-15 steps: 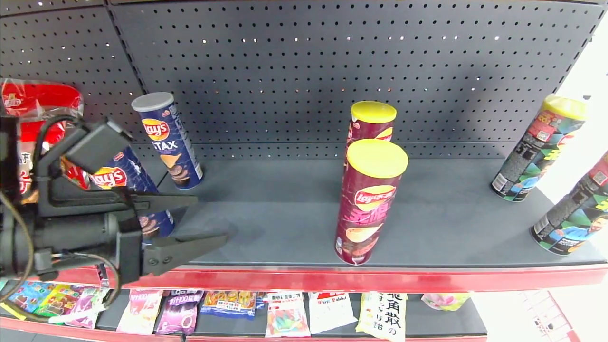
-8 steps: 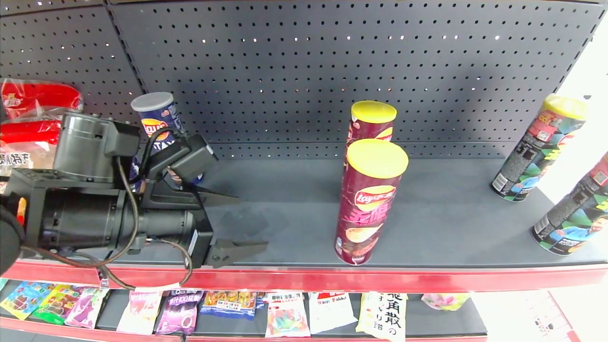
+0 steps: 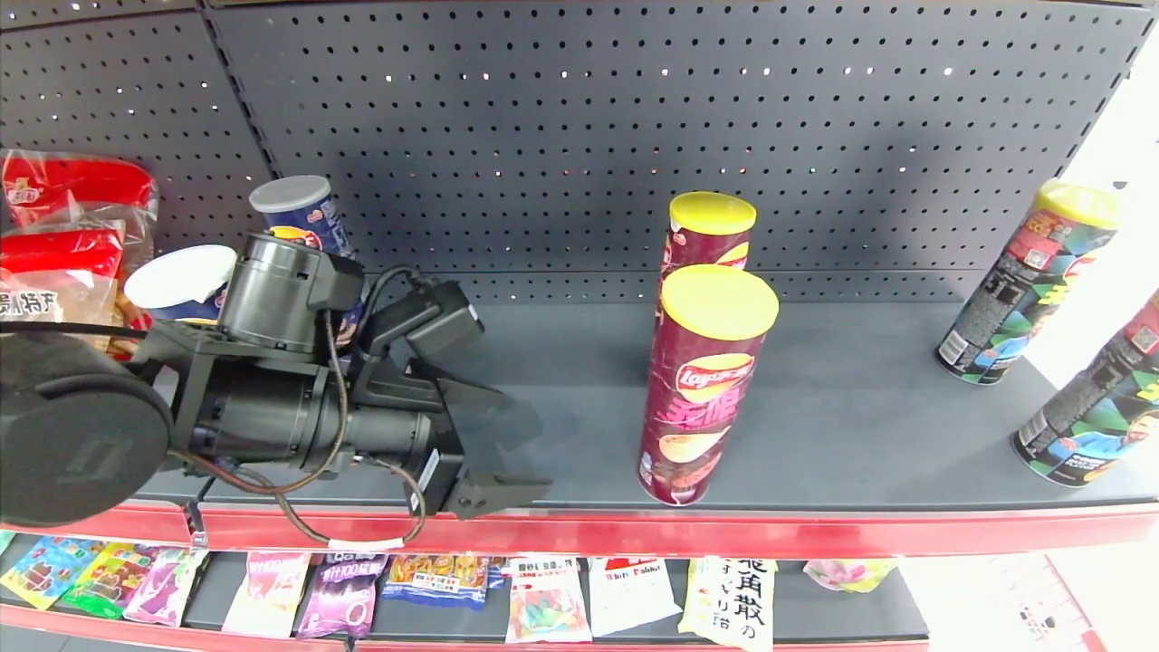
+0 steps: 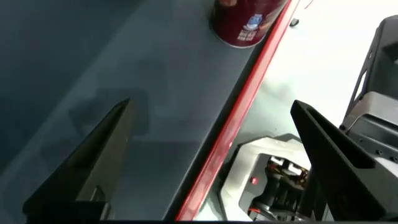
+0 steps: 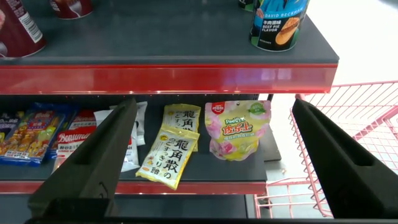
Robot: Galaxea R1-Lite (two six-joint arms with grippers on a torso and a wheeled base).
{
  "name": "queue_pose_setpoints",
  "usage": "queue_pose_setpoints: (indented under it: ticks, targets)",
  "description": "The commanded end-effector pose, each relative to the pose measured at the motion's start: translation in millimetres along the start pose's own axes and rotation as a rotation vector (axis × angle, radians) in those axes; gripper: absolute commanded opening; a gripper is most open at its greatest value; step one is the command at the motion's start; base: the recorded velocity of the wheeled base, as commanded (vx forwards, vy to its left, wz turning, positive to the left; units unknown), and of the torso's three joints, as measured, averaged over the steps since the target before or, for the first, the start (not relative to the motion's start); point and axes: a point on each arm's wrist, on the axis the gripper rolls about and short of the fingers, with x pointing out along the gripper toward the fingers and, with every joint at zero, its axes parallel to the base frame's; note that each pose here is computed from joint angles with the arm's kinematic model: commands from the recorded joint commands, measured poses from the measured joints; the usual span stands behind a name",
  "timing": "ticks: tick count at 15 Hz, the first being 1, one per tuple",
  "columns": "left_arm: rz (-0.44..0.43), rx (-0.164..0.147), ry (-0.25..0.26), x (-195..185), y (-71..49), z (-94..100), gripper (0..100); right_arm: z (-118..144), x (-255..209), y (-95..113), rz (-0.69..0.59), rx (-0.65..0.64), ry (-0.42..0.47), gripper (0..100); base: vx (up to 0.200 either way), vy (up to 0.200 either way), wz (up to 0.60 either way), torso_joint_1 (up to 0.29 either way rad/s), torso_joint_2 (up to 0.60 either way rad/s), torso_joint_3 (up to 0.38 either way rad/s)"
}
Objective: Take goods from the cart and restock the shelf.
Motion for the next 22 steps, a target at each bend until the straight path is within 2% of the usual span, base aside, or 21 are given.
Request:
queue_pose_setpoints:
  ticks: [1, 6, 12, 16, 20, 22]
  targets:
    - [-0.019, 0.001, 0.015, 11.6, 0.8, 0.5, 100, 0.0, 0.0, 0.0, -0.001, 0.000, 0.000, 100, 0.000, 0.000, 0.00, 0.000, 0.00, 0.000]
    - [-0.024, 0.011, 0.037, 35.1, 5.8, 5.2, 100, 0.0, 0.0, 0.0, 0.000, 0.000, 0.000, 100, 0.000, 0.000, 0.00, 0.000, 0.00, 0.000]
    - [0.010, 0.023, 0.062, 55.5, 10.1, 9.8, 100, 0.0, 0.0, 0.0, 0.000, 0.000, 0.000, 100, 0.000, 0.000, 0.00, 0.000, 0.00, 0.000]
    - [-0.001, 0.033, 0.072, 64.9, 5.4, 11.3, 100, 0.0, 0.0, 0.0, -0.001, 0.000, 0.000, 100, 0.000, 0.000, 0.00, 0.000, 0.00, 0.000]
    - [0.021, 0.035, 0.088, 73.0, 7.8, 11.4, 100, 0.0, 0.0, 0.0, -0.001, 0.000, 0.000, 100, 0.000, 0.000, 0.00, 0.000, 0.00, 0.000]
    - [0.016, 0.039, 0.090, 75.8, 5.1, 12.0, 100, 0.0, 0.0, 0.0, -0.001, 0.000, 0.000, 100, 0.000, 0.000, 0.00, 0.000, 0.00, 0.000]
